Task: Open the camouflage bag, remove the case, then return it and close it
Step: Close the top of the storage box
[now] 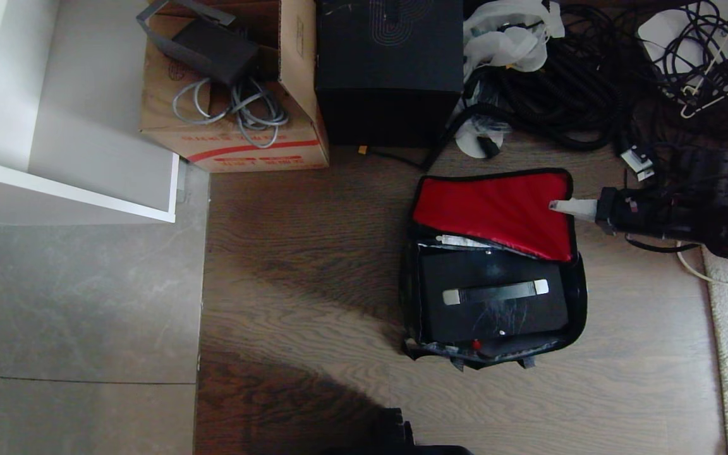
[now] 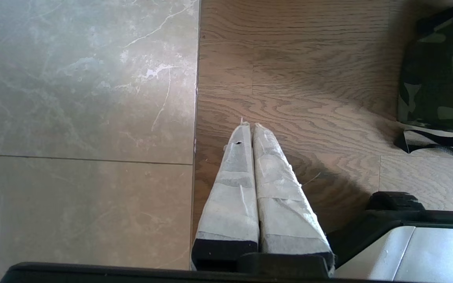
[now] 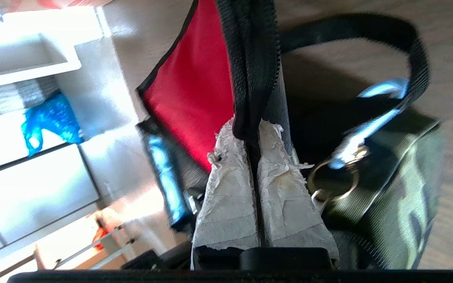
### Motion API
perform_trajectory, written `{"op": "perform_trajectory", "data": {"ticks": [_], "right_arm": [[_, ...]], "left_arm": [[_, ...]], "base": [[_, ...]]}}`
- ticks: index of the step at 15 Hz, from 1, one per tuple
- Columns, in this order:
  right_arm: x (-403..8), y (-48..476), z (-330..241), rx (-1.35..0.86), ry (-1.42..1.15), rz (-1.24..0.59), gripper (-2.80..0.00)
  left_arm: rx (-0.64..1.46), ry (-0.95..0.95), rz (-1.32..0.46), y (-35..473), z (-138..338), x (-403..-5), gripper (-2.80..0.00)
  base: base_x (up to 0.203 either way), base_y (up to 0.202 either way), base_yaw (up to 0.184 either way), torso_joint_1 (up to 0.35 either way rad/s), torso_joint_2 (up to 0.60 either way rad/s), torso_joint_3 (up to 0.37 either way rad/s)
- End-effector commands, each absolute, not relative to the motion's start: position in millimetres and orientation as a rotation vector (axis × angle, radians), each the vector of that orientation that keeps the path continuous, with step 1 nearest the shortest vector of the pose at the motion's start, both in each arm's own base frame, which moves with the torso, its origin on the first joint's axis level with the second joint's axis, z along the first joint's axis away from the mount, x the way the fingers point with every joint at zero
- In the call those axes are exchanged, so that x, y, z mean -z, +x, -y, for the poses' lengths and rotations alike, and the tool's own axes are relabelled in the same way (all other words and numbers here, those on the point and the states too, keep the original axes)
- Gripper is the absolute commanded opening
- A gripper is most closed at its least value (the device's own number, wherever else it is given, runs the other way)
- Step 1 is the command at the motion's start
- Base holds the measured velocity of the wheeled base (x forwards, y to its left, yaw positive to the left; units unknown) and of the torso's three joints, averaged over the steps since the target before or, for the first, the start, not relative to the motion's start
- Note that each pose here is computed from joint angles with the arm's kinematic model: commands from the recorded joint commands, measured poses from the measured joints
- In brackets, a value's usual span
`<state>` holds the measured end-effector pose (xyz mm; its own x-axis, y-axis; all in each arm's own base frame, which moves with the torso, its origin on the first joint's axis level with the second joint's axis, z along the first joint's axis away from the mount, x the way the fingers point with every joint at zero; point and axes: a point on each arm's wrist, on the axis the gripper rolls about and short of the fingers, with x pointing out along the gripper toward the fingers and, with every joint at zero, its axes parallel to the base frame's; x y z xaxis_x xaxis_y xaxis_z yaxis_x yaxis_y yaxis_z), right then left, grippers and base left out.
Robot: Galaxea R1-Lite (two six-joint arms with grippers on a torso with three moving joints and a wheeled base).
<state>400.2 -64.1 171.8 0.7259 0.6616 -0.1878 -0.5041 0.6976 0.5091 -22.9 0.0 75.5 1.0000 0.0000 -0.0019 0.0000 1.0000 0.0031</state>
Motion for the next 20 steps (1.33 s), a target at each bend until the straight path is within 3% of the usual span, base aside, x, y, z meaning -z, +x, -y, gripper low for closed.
{"op": "perform_trajectory", "data": {"ticks": [1, 2, 10, 16, 20], "right_arm": [[-178.8, 391.9, 62.9, -0.690, 0.446, -0.369, -2.80], [-178.0, 388.4, 61.9, -0.724, 0.457, -0.382, 0.00], [-146.2, 353.2, 39.2, -0.761, 0.566, -0.576, 0.00], [-132.3, 347.3, 38.8, -0.794, 0.427, -0.552, 0.00], [-110.2, 309.9, 37.4, -0.788, 0.453, -0.746, 0.00]], "left_arm": [[0.000, 0.003, -0.002, -22.9, 0.0, -75.6, -2.80], [0.000, 0.003, -0.002, -22.9, 0.0, -75.6, -2.80], [0.000, 0.003, -0.002, -22.9, 0.0, -75.6, -2.80], [0.000, 0.003, -0.002, -22.9, 0.0, -75.6, -2.80], [0.000, 0.003, -0.003, -22.8, 0.0, -75.2, -2.80]], "base": [[0.000, 0.000, 0.000, 0.000, 0.00, 0.000], [0.000, 0.000, 0.000, 0.000, 0.00, 0.000], [0.000, 0.000, 0.000, 0.000, 0.00, 0.000], [0.000, 0.000, 0.000, 0.000, 0.00, 0.000], [0.000, 0.000, 0.000, 0.000, 0.00, 0.000]]}}
